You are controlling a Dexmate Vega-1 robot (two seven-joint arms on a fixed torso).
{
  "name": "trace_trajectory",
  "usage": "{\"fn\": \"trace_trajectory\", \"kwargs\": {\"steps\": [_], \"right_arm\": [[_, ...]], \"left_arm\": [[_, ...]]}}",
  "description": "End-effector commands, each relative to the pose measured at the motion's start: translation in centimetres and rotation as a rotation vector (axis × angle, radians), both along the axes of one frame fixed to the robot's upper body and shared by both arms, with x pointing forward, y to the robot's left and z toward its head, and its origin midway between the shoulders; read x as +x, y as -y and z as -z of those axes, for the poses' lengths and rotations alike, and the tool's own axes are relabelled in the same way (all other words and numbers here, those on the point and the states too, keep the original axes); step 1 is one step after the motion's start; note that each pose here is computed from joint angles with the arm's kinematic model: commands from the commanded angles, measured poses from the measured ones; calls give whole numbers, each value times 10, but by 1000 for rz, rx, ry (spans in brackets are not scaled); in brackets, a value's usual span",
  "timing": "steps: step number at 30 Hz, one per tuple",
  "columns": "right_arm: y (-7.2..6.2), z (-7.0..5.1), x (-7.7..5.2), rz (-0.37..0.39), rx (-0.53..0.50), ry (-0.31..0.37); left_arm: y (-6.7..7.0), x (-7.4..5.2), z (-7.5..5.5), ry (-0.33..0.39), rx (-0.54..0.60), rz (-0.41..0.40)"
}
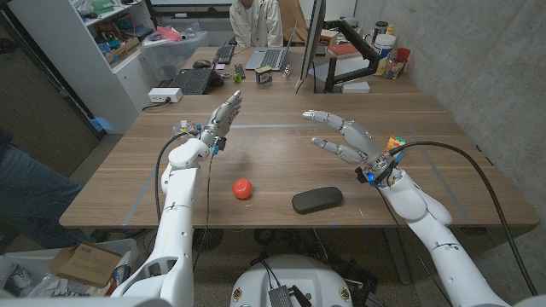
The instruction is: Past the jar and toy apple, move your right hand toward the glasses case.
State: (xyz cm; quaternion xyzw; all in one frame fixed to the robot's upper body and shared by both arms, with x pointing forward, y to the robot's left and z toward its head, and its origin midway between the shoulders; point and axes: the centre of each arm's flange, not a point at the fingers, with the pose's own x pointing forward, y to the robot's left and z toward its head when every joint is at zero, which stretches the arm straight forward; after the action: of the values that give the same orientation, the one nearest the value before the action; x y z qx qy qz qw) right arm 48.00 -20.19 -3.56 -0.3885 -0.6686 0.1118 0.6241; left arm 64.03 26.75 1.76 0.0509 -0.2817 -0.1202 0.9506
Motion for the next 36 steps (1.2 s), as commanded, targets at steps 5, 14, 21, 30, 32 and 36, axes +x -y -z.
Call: {"fn": "trace_trajectory", "kwargs": {"steps": [5,14,21,30,32,36], "right_arm": [[0,11,-1,32,-30,13],[0,14,-5,83,-65,28],[0,16,-6,94,-80,37],[-1,19,-8,127,-112,46],[-1,20,-9,135,-119,54],[-2,24,-7,150,-125,49]], "left_arm": [[0,-3,2,1,4,-7],[3,-4,2,5,20,-16],[4,-6,0,6,25,-17],[6,-7,0,3,25,-17],[6,-7,0,2,27,-17],[8,-6,0,3,28,-14]]}}
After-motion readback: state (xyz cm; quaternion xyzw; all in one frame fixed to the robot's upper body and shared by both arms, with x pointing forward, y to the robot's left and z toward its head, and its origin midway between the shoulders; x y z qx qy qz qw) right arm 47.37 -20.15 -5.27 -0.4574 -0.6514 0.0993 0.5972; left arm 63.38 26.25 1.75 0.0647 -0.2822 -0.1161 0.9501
